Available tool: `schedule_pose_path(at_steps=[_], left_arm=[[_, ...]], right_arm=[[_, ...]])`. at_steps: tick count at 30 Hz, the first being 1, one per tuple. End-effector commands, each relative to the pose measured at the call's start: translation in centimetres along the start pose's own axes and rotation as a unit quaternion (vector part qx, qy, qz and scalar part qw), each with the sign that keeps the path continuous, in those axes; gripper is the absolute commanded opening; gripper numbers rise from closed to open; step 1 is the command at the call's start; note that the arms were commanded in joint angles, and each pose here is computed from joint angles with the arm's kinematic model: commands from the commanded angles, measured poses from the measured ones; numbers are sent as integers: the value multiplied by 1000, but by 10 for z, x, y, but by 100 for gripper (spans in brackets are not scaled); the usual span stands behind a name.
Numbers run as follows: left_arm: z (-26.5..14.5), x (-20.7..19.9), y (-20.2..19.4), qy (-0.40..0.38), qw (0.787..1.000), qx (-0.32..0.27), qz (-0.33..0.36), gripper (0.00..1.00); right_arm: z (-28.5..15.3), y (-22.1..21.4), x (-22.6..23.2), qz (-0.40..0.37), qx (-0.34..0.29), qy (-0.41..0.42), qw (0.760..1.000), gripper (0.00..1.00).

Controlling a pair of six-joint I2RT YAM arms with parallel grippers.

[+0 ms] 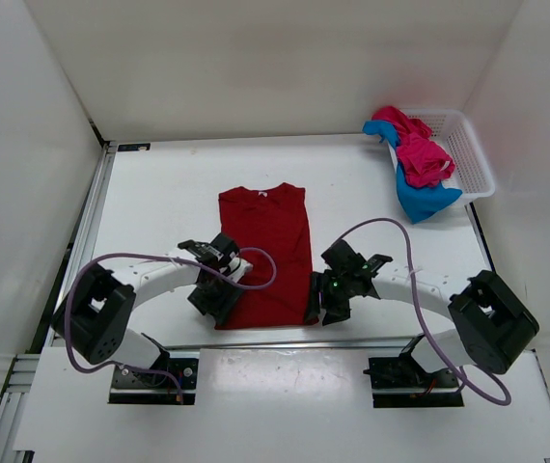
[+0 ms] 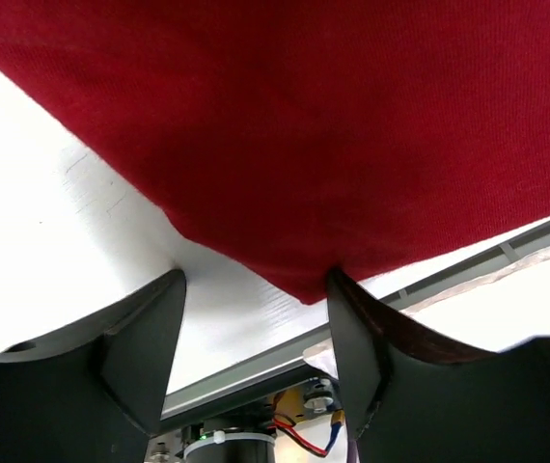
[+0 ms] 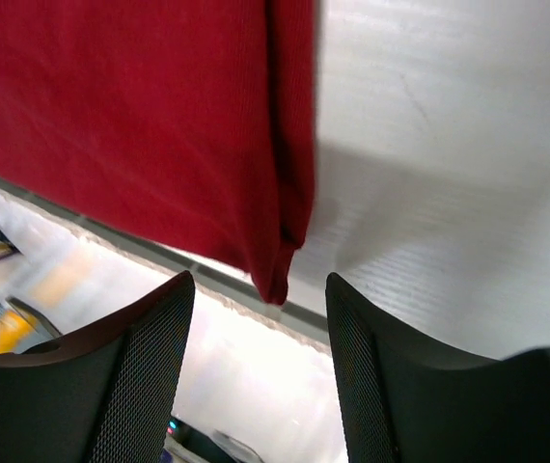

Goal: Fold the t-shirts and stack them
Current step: Grab one side of the 2/3 rectangular tshirt with both arms, then fold the long partially folded tshirt into a neat square

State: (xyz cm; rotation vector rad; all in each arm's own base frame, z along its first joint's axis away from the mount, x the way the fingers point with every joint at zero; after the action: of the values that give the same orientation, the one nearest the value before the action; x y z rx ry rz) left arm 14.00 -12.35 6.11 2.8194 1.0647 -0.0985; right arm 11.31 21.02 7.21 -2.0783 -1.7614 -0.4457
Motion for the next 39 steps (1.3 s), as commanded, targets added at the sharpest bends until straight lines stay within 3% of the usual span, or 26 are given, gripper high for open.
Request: schedule_pose_path(at_steps=[1, 4, 5, 7, 8, 11, 12, 15, 17, 23, 28, 33, 39], left_arm=[[14, -6, 4, -22, 1000, -6, 11, 68], [17, -5, 10, -22, 1000, -5, 11, 52], [17, -5, 10, -22, 1000, -5, 11, 40], [14, -5, 18, -25, 1000, -14, 12, 25], [13, -4, 21, -24, 999, -18, 13, 10], [6, -6, 26, -30, 999, -20, 13, 10], [3, -6, 28, -30, 999, -21, 13, 10], [-4, -6, 30, -30, 999, -22, 13, 10], [-13, -5, 32, -18, 999, -33, 15, 10], [-50, 3, 20, -13, 1000, 5, -19, 10], [-97, 15, 37, 10, 999, -28, -38, 10], [-139, 56, 78, 49, 992, -80, -84, 10], [-171, 120, 134, 71, 978, -143, -137, 10]], right_arm=[[4, 8, 8, 20, -29, 24, 999, 63], [11, 6, 5, 25, -13, 17, 999, 63], [11, 5, 6, 24, -8, 19, 999, 63], [13, 5, 4, 27, -5, 14, 1000, 59], [15, 6, 4, 27, -4, 13, 1000, 49], [15, 5, 7, 25, 2, 22, 999, 30], [14, 3, 7, 21, 7, 25, 999, 17], [11, 4, 13, 19, 10, 31, 999, 0], [6, 8, 21, 9, 4, 41, 999, 0], [-32, 15, 43, -25, -27, 36, 999, 0], [-82, 40, 79, -40, -74, 62, 995, 0], [-123, 94, 113, -52, -123, 91, 987, 0], [-133, 179, 138, -43, -128, 110, 985, 0]])
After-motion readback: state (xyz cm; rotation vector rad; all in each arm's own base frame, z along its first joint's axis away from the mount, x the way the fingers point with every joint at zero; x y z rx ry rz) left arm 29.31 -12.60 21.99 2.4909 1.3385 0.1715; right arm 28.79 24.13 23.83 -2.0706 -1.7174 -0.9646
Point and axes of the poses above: each gripper's point midway between its finger pads, its own z axis out along the fingers, its own x axis along the line the jaws close on, y = z × x, the point moved 5 cm from there along -z, back along the fingers, and after that the axes turned 12 degrees about z, right-handed, at the moved point
